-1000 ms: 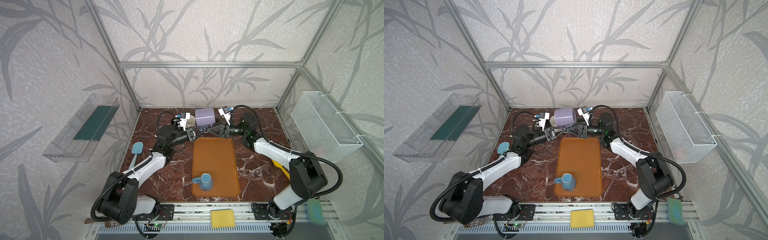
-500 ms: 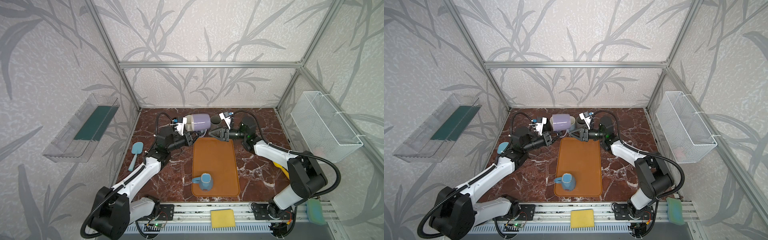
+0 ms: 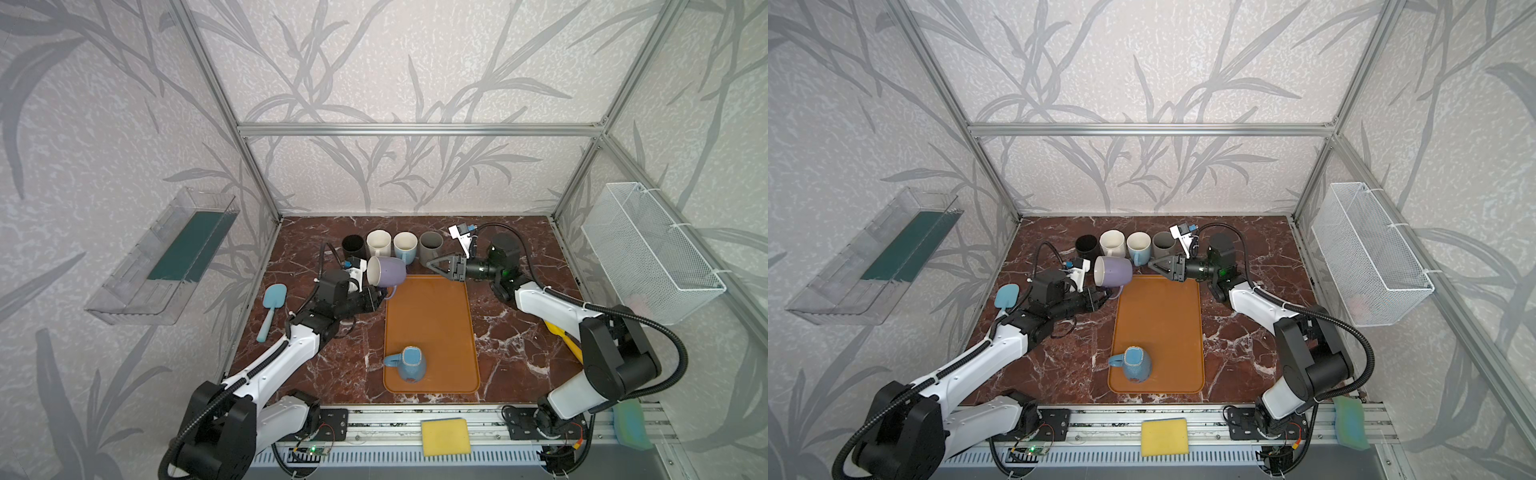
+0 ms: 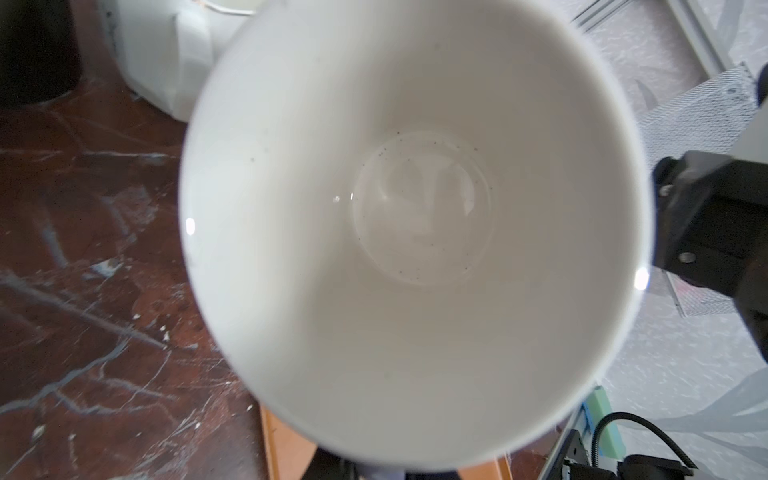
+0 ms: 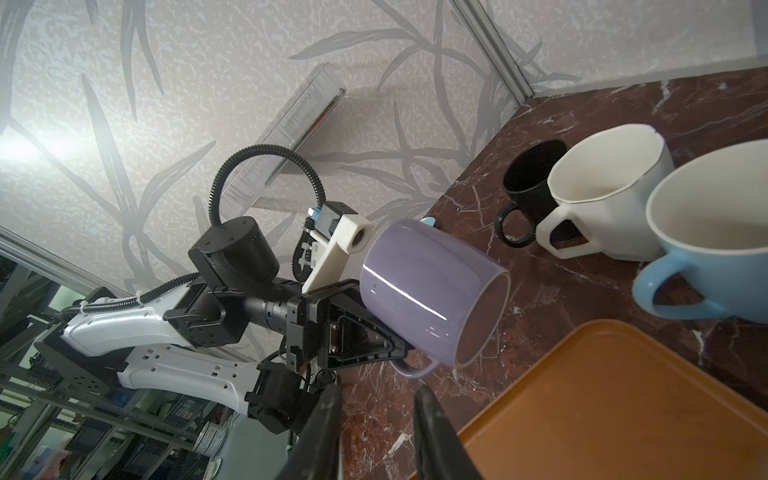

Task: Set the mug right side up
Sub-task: 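Carry the lavender mug toward the mug row with the left gripper while the right withdraws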

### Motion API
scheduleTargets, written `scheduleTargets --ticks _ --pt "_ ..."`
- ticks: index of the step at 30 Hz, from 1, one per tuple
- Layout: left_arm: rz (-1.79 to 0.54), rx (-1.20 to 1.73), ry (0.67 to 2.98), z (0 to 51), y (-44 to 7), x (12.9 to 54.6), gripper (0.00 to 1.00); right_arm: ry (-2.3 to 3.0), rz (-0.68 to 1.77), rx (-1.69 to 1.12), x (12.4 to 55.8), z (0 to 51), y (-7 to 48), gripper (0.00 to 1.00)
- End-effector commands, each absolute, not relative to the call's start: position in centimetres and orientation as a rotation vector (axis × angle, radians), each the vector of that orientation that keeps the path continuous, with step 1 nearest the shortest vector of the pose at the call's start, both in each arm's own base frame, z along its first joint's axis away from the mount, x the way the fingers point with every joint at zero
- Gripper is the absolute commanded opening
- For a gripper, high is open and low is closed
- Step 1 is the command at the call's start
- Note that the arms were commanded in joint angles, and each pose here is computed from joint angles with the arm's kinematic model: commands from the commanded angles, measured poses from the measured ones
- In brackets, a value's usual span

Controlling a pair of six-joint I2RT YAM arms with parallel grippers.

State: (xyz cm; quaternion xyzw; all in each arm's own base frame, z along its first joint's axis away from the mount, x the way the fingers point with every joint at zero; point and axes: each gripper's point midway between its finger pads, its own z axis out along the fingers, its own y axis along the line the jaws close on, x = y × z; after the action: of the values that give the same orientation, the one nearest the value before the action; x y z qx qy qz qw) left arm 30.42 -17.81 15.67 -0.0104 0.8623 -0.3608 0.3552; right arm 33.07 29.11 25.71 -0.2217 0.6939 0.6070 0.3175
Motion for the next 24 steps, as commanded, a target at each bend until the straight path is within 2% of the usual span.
scheduleTargets --ticks 1,12,24 --pt "-0.846 -0.052 2.139 17.7 -16.4 31.5 0.00 1.792 1.568 -0.600 32.7 26.7 28.5 0.31" --pt "-0.661 -0.258 2.246 14.8 -12.0 31.7 0.00 1.788 1.531 -0.614 32.4 27.1 27.7 0.30" --pt "-0.441 -0.359 2.320 13.0 -7.9 33.3 0.00 1.788 1.512 -0.604 32.2 27.3 26.8 0.29"
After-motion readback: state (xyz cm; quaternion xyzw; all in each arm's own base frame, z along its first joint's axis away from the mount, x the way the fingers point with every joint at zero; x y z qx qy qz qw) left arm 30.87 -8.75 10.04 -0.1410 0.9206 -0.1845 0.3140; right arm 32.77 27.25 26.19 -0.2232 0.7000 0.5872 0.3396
